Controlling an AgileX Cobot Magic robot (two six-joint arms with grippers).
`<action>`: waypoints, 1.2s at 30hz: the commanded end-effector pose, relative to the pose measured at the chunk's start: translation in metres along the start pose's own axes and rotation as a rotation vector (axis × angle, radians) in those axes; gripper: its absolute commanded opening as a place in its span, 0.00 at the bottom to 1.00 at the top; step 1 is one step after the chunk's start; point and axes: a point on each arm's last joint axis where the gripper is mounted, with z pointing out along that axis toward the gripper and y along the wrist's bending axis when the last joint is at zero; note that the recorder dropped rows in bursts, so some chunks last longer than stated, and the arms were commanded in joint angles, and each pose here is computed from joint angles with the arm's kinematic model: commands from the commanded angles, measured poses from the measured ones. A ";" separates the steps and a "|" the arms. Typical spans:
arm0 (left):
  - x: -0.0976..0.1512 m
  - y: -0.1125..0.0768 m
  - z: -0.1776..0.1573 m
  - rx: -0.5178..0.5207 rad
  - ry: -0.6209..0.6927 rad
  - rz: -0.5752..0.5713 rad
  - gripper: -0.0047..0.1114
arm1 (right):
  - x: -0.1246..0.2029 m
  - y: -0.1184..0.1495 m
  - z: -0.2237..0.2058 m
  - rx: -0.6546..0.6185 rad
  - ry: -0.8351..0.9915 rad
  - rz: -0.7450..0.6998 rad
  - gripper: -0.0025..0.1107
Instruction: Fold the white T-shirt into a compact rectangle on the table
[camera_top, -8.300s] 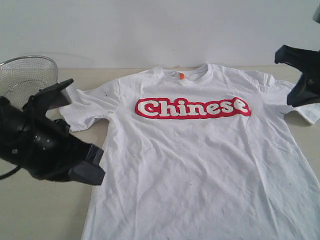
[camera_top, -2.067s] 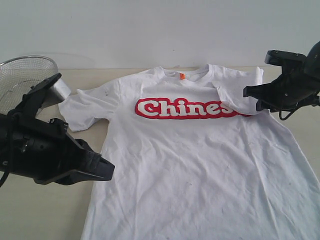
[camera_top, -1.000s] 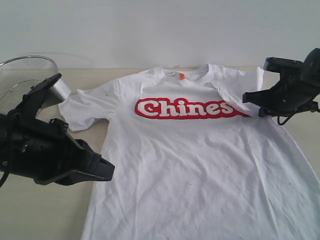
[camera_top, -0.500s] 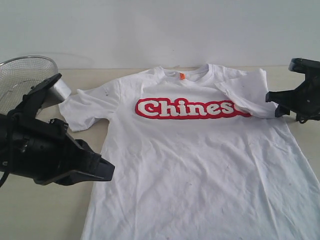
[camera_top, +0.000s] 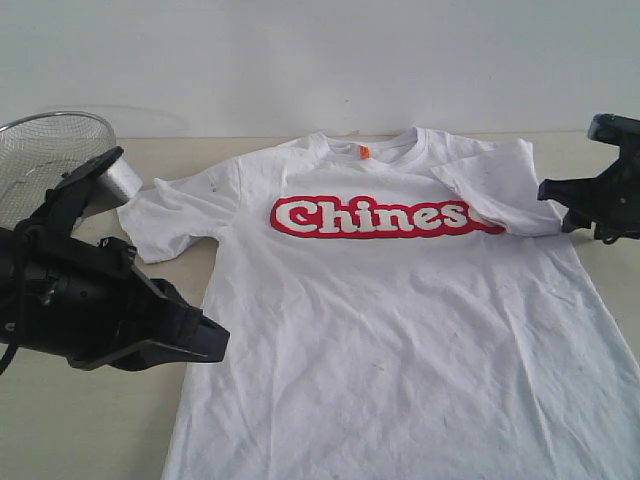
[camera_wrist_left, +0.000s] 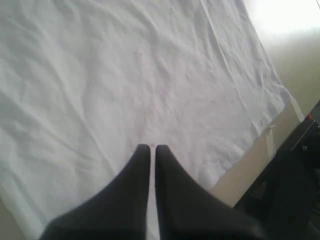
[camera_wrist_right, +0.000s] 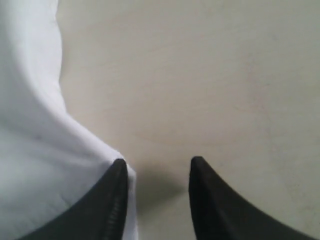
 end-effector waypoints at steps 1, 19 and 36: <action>0.001 -0.001 0.000 0.003 -0.001 0.007 0.08 | -0.015 -0.001 -0.018 0.005 -0.092 -0.008 0.22; 0.001 -0.001 0.000 0.005 -0.002 0.016 0.08 | -0.044 0.052 -0.001 -0.098 -0.119 -0.061 0.02; 0.001 -0.001 0.000 0.005 -0.002 0.016 0.08 | -0.044 0.016 0.024 -0.032 -0.113 -0.046 0.02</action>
